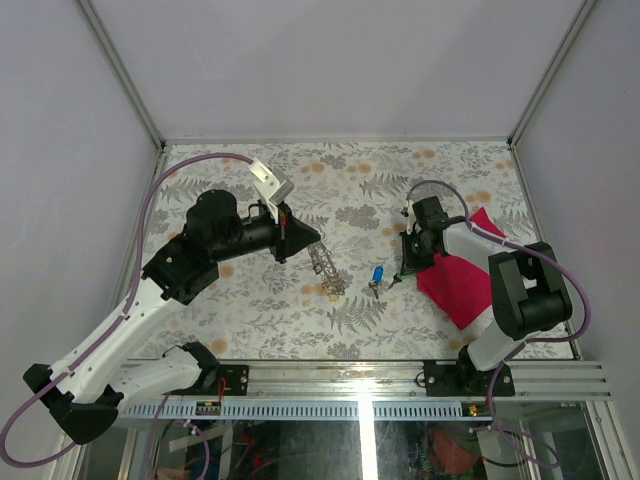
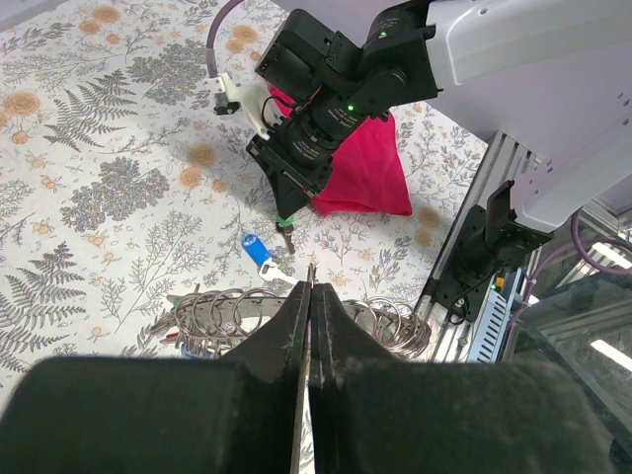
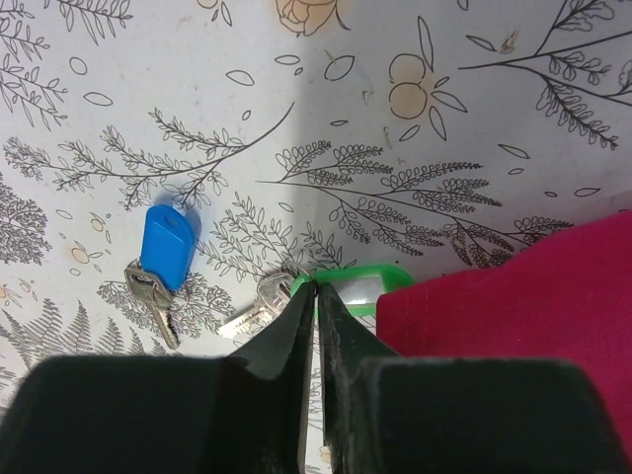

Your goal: Put the keys on the keyring

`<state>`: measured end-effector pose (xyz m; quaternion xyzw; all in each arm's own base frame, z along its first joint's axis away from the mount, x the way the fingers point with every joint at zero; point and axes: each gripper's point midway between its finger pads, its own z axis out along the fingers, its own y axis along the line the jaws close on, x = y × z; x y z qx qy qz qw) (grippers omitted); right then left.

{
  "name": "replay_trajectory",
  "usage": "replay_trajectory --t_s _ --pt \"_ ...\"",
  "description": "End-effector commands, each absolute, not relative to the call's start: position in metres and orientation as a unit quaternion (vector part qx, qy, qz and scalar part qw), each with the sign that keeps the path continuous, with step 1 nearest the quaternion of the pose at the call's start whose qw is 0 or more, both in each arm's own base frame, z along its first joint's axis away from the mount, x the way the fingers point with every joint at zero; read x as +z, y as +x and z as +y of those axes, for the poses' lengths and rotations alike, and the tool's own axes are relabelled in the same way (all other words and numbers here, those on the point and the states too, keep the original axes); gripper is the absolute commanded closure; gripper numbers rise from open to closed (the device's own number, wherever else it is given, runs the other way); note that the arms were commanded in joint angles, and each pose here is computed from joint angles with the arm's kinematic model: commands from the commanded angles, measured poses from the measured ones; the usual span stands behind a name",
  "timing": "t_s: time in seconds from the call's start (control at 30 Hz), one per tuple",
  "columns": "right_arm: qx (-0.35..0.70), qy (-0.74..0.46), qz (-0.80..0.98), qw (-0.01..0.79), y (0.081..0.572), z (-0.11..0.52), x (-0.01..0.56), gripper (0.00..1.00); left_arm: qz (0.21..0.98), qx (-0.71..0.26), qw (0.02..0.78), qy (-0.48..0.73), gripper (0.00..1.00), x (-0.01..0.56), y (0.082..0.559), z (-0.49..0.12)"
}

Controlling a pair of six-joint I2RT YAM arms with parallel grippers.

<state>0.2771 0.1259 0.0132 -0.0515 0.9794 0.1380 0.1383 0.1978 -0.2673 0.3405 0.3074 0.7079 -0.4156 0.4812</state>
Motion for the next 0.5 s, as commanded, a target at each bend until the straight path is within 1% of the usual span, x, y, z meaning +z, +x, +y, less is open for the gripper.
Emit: replay_trajectory --t_s 0.0,0.1,0.47 --pt "0.14 -0.047 0.98 0.134 0.276 0.124 0.008 0.94 0.674 -0.433 0.511 0.312 1.0 0.372 0.195 -0.27" --pt "0.149 -0.049 0.976 0.149 0.279 0.127 0.018 1.0 0.674 -0.432 0.511 0.312 1.0 0.372 0.195 -0.27" --pt "0.156 -0.061 0.967 0.19 0.288 0.129 0.05 1.0 0.675 -0.436 0.507 0.312 1.0 0.37 0.196 -0.272"
